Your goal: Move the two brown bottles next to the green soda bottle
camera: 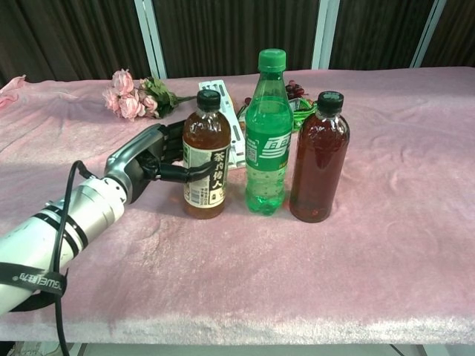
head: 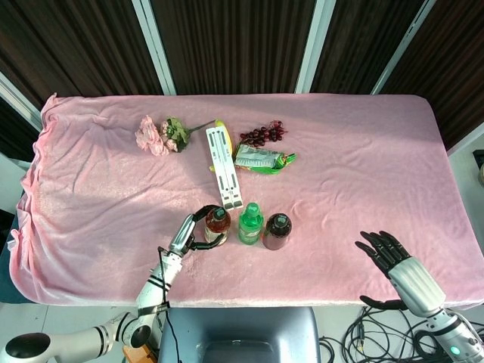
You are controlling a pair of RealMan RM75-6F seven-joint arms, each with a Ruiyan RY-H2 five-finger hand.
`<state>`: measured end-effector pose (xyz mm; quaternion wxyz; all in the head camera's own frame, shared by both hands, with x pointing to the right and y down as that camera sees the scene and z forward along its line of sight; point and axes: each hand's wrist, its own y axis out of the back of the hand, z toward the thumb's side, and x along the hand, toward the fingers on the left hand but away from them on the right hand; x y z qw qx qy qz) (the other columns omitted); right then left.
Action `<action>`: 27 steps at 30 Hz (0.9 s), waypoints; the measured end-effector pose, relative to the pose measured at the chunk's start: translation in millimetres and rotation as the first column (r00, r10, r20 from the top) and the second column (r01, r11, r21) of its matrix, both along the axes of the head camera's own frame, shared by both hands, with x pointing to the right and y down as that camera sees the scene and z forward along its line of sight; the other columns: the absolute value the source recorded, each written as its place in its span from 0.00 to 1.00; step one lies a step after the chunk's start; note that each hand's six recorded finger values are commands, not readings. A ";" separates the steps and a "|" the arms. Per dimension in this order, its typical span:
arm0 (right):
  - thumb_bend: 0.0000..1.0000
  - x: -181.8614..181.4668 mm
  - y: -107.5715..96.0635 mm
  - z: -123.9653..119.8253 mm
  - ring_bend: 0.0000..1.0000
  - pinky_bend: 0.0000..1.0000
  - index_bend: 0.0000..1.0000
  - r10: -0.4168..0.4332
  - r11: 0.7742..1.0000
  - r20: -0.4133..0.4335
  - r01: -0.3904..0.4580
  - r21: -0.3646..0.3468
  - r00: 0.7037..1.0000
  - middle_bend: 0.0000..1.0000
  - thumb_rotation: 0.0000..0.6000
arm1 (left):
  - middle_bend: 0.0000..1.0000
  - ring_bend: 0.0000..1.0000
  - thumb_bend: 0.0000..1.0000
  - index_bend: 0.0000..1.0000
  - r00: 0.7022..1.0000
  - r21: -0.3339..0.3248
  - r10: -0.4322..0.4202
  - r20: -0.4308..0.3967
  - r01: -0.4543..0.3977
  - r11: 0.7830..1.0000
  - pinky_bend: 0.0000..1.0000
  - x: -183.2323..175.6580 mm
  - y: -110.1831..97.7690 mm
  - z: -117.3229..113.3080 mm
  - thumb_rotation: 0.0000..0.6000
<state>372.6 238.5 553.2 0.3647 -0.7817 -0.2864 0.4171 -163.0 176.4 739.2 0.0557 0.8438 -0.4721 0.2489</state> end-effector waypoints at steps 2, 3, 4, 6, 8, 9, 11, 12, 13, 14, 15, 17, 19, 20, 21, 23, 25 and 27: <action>0.27 0.2 0.1 -0.4 0.00 0.04 0.00 0.001 1.000 0.000 -0.001 0.002 1.000 0.00 1.00 | 0.30 0.15 0.49 0.35 1.000 -0.006 0.015 0.004 -0.015 1.000 0.15 0.9 2.0 1.4 1.00; 0.27 0.3 0.0 -0.7 0.00 0.04 0.00 0.001 1.000 0.001 -0.001 0.003 1.000 0.00 1.00 | 0.28 0.13 0.49 0.34 1.000 -0.004 0.018 0.006 -0.018 1.000 0.14 1.1 2.3 1.4 1.00; 0.27 0.3 -0.1 -1.0 0.00 0.04 0.00 0.002 1.000 0.001 -0.002 0.004 1.000 0.00 1.00 | 0.25 0.11 0.48 0.31 1.000 0.000 0.021 0.007 -0.021 1.000 0.13 1.5 3.0 1.1 1.00; 0.27 0.3 -0.2 -1.3 0.00 0.04 0.00 0.002 1.000 0.003 -0.002 0.004 1.000 0.00 1.00 | 0.20 0.07 0.46 0.26 1.000 0.000 0.027 0.008 -0.027 1.000 0.10 2.3 4.8 1.0 1.00; 0.27 0.1 -0.1 -1.2 0.00 0.04 0.00 0.001 1.000 0.003 -0.001 0.004 1.000 0.00 1.00 | 0.14 0.02 0.44 0.17 1.000 0.004 0.024 0.006 -0.024 1.000 0.06 2.0 4.7 0.1 1.00; 0.27 0.0 0.0 -1.0 0.00 0.04 0.00 0.001 1.000 0.003 -0.001 0.003 1.000 0.00 1.00 | 0.12 0.01 0.43 0.13 1.000 0.010 0.022 0.007 -0.022 1.000 0.05 1.4 4.2 -0.5 1.00; 0.27 -0.3 0.0 -0.7 0.00 0.04 0.00 -0.001 1.000 0.003 0.001 0.002 1.000 0.00 1.00 | 0.08 0.00 0.41 0.05 1.000 0.024 0.017 0.015 -0.018 1.000 0.05 -0.9 3.0 -1.7 1.00; 0.27 -0.4 0.1 -0.5 0.00 0.04 0.00 -0.001 1.000 0.003 0.001 0.001 1.000 0.00 1.00 | 0.08 0.00 0.41 0.02 1.000 0.028 0.014 0.016 -0.014 1.000 0.05 -2.0 2.6 -2.3 1.00; 0.27 -0.6 0.2 -0.5 0.00 0.04 0.00 -0.002 1.000 0.002 0.002 0.001 1.000 0.00 1.00 | 0.08 0.00 0.41 0.01 1.000 0.032 0.008 0.016 -0.008 0.999 0.05 -3.5 2.1 -3.1 1.00; 0.27 -0.5 0.2 -0.6 0.00 0.04 0.00 -0.002 1.000 0.002 0.002 0.001 1.000 0.00 1.00 | 0.08 0.00 0.40 0.00 1.000 0.035 0.004 0.017 -0.005 0.999 0.05 -4.7 1.9 -3.7 1.00; 0.27 -0.4 0.0 -0.8 0.00 0.04 0.00 -0.001 1.000 0.002 0.001 0.002 1.000 0.00 1.00 | 0.07 0.00 0.40 0.00 1.000 0.039 0.001 0.018 -0.001 0.999 0.05 -5.9 1.9 -4.6 1.00; 0.27 0.1 -0.5 -1.5 0.00 0.04 0.00 0.002 1.000 0.003 -0.002 0.006 1.000 0.00 1.00 | 0.05 0.00 0.39 0.00 1.000 0.049 -0.001 0.020 0.000 0.999 0.04 -9.5 2.5 -7.4 1.00; 0.27 0.5 -0.6 -1.7 0.00 0.04 0.00 0.004 1.000 0.002 -0.004 0.007 1.000 0.00 1.00 | 0.04 0.00 0.38 0.00 1.000 0.060 0.003 0.024 -0.004 0.998 0.03 -14.0 3.1 -10.2 1.00; 0.27 0.7 -0.6 -1.9 0.00 0.04 0.00 0.005 1.000 0.002 -0.005 0.008 1.000 0.00 1.00 | 0.03 0.00 0.37 0.00 1.000 0.065 0.004 0.026 -0.006 0.998 0.03 -16.1 3.4 -11.5 1.00; 0.27 0.8 -0.7 -1.9 0.00 0.04 0.00 0.005 1.000 0.001 -0.005 0.009 1.000 0.00 1.00 | 0.03 0.00 0.37 0.00 1.000 0.072 0.006 0.029 -0.008 0.997 0.03 -18.2 4.0 -13.0 1.00; 0.27 1.4 -0.8 -1.7 0.00 0.04 0.00 0.006 1.000 -0.002 -0.006 0.010 1.000 0.00 1.00 | 0.02 0.00 0.36 0.00 0.999 0.098 0.011 0.042 -0.015 0.995 0.03 -26.9 4.6 -18.4 1.00; 0.27 2.4 -0.9 -1.3 0.00 0.04 0.00 0.010 1.000 -0.006 -0.010 0.008 1.000 0.00 1.00 | 0.02 0.00 0.35 0.00 0.998 0.141 0.021 0.067 -0.031 0.990 0.02 -41.4 5.2 -27.0 1.00; 0.27 4.3 -1.3 -1.8 0.00 0.04 0.00 0.018 1.000 -0.013 -0.018 0.008 1.000 0.00 1.00 | 0.02 0.00 0.34 0.00 0.994 0.192 0.027 0.104 -0.047 0.980 0.00 -60.2 4.7 -37.0 1.00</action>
